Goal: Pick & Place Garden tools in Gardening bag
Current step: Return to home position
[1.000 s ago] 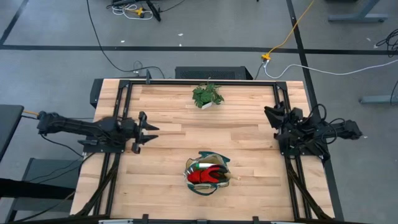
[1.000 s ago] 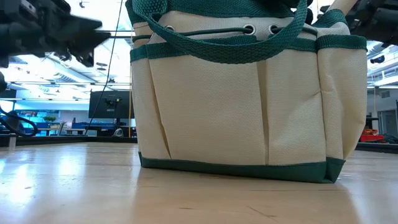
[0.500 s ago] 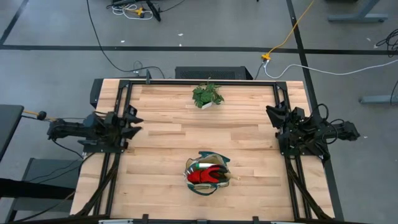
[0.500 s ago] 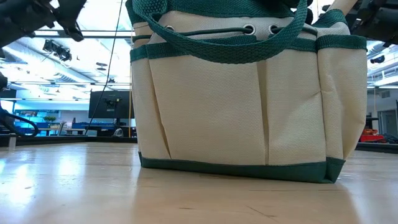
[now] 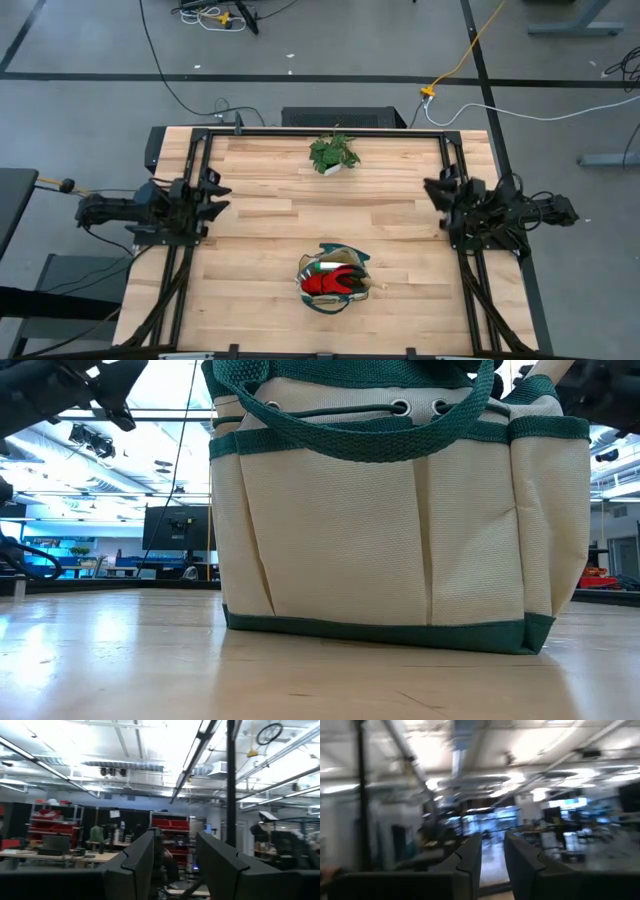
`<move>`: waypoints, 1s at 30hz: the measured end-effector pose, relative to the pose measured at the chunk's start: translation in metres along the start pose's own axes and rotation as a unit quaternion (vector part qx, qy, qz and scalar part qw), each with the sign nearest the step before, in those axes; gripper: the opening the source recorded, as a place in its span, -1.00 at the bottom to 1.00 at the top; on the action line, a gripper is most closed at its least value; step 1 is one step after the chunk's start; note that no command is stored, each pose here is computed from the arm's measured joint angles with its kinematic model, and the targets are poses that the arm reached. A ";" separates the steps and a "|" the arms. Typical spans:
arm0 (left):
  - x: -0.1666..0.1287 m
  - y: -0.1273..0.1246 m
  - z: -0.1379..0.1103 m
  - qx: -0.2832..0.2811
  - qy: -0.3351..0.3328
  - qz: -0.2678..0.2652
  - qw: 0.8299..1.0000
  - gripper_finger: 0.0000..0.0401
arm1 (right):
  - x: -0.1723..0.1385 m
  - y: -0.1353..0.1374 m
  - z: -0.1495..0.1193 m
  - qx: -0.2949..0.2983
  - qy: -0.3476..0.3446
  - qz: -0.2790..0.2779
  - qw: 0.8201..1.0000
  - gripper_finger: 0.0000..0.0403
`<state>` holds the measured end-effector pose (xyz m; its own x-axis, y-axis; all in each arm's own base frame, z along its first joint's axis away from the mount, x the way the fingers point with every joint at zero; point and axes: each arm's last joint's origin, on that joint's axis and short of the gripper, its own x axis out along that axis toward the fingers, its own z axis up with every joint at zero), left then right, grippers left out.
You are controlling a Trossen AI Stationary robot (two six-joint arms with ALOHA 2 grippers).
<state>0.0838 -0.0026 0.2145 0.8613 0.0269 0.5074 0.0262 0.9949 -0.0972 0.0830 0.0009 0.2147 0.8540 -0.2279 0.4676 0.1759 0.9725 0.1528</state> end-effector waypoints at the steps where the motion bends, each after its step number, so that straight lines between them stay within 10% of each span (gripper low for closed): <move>1: 0.000 0.001 0.000 0.002 0.001 0.004 1.000 -0.23 | 0.000 0.001 -0.002 -0.011 0.008 0.024 1.000 -0.58; 12: 0.000 0.003 0.000 0.010 -0.001 0.017 1.000 -0.23 | -0.007 0.005 -0.036 -0.075 0.179 0.116 0.974 -0.58; 30: 0.000 0.009 0.000 0.027 -0.004 0.045 0.999 -0.23 | -0.011 0.006 -0.044 -0.074 0.222 0.154 0.960 -0.58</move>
<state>0.0839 0.0061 0.2141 0.8552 0.1165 0.5051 -0.0778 0.9922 -0.0970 0.0960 0.0110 0.1720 0.9953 0.0835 0.0486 -0.0797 0.9940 -0.0745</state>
